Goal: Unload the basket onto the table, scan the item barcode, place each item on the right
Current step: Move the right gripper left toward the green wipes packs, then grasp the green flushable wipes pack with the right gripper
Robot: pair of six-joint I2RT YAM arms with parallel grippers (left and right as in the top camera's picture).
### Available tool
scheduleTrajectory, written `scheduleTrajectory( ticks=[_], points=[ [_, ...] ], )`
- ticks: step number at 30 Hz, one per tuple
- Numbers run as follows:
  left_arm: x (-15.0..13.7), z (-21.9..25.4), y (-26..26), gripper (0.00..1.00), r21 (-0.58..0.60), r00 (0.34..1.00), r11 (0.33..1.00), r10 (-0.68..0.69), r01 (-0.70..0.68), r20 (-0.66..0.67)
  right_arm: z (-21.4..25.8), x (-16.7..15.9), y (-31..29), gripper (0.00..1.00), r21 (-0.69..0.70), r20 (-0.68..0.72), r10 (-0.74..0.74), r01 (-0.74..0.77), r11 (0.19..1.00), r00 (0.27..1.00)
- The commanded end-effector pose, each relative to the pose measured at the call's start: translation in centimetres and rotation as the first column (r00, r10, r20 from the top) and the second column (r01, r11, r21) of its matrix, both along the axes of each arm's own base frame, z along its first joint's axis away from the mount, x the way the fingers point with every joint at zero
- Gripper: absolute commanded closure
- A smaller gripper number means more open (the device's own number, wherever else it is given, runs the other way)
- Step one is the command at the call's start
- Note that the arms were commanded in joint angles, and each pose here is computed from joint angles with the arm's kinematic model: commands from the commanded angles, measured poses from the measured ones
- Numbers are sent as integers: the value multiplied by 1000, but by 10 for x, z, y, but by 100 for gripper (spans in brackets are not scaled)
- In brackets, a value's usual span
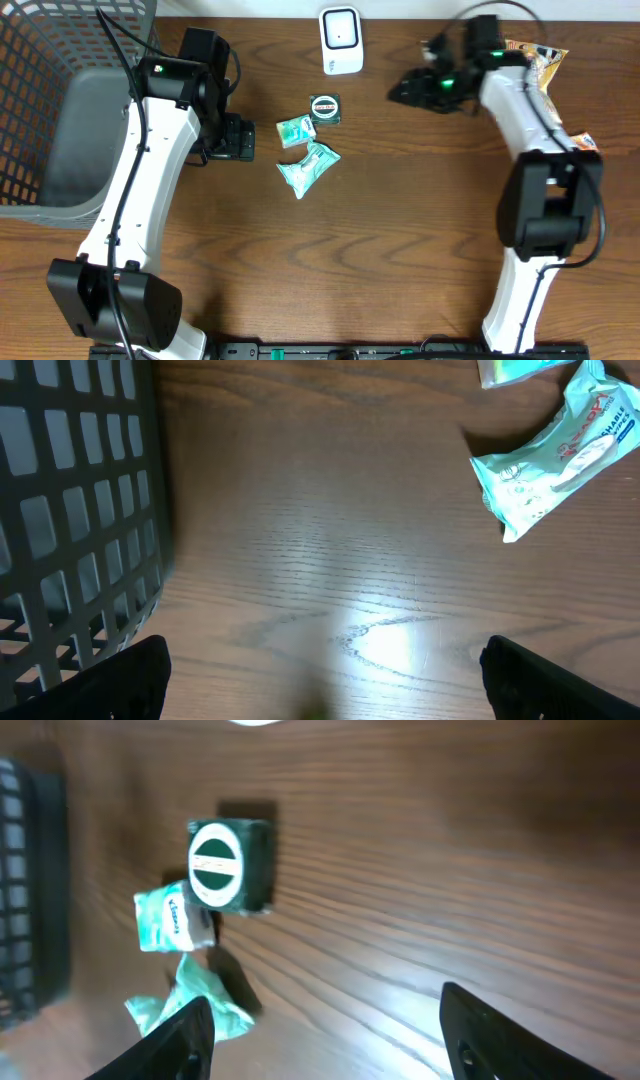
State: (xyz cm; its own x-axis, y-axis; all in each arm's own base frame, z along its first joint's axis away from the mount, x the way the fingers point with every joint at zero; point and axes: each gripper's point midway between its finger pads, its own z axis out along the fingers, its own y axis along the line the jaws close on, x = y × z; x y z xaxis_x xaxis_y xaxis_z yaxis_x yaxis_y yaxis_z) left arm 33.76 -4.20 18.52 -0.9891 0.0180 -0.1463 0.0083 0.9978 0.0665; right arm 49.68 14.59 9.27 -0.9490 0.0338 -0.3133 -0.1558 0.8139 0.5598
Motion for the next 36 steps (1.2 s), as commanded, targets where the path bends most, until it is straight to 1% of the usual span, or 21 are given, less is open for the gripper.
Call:
scheduleTrajectory(
  ticks=[1,6,10,13,19,20,21,23,25,27,29,30,32,33,34,36],
  points=[
    [0,-1,4,2,15,1000,1000,15,-15,-2,-11,1,28,33,-99,14,-22,24,995,1000],
    [0,-1,4,2,15,1000,1000,15,-15,-3,-5,1,78,32,-116,98,38,-26,993,994],
    [0,-1,4,2,15,1000,1000,15,-15,-3,-3,-7,111,32,-135,134,94,-76,988,986],
    [0,-1,4,2,15,1000,1000,15,-15,-3,-6,-21,127,34,-143,108,114,-98,985,988],
    [0,-1,4,2,15,1000,1000,15,-15,-2,-19,-61,144,38,-163,-35,125,-129,978,992],
    [0,-1,4,2,15,1000,1000,15,-15,-3,-22,-68,145,36,-168,-66,119,-129,977,991],
    [0,-1,4,2,15,1000,1000,15,-15,-3,-24,-75,145,30,-171,-98,106,-121,978,990],
    [0,-1,4,2,15,1000,1000,15,-15,-3,-27,-89,145,9,-173,-173,65,-96,980,983],
    [0,-1,4,2,15,1000,1000,15,-15,-2,-30,-101,145,1,-179,-232,38,-81,981,972],
    [0,-1,4,2,15,1000,1000,15,-15,-3,-29,-113,151,1,-152,-282,49,-95,984,958],
    [0,-1,4,2,15,1000,1000,15,-15,-2,-29,-121,155,1,-144,-306,66,-114,983,950],
    [0,-1,4,2,15,1000,1000,15,-15,-3,-30,-122,155,2,-153,-306,64,-115,982,950],
    [0,-1,4,2,15,1000,1000,15,-15,-3,-30,-123,156,29,-164,-304,54,-108,981,951],
    [0,-1,4,2,15,1000,1000,15,-15,-3,-32,-122,155,34,-178,-309,27,-85,980,951],
    [0,-1,4,2,15,1000,1000,15,-15,-3,-33,-121,152,36,-199,-312,-16,-49,979,950],
    [0,-1,4,2,15,1000,1000,15,-15,-3,-37,-116,145,33,-249,-319,-139,58,967,938]
  ],
)
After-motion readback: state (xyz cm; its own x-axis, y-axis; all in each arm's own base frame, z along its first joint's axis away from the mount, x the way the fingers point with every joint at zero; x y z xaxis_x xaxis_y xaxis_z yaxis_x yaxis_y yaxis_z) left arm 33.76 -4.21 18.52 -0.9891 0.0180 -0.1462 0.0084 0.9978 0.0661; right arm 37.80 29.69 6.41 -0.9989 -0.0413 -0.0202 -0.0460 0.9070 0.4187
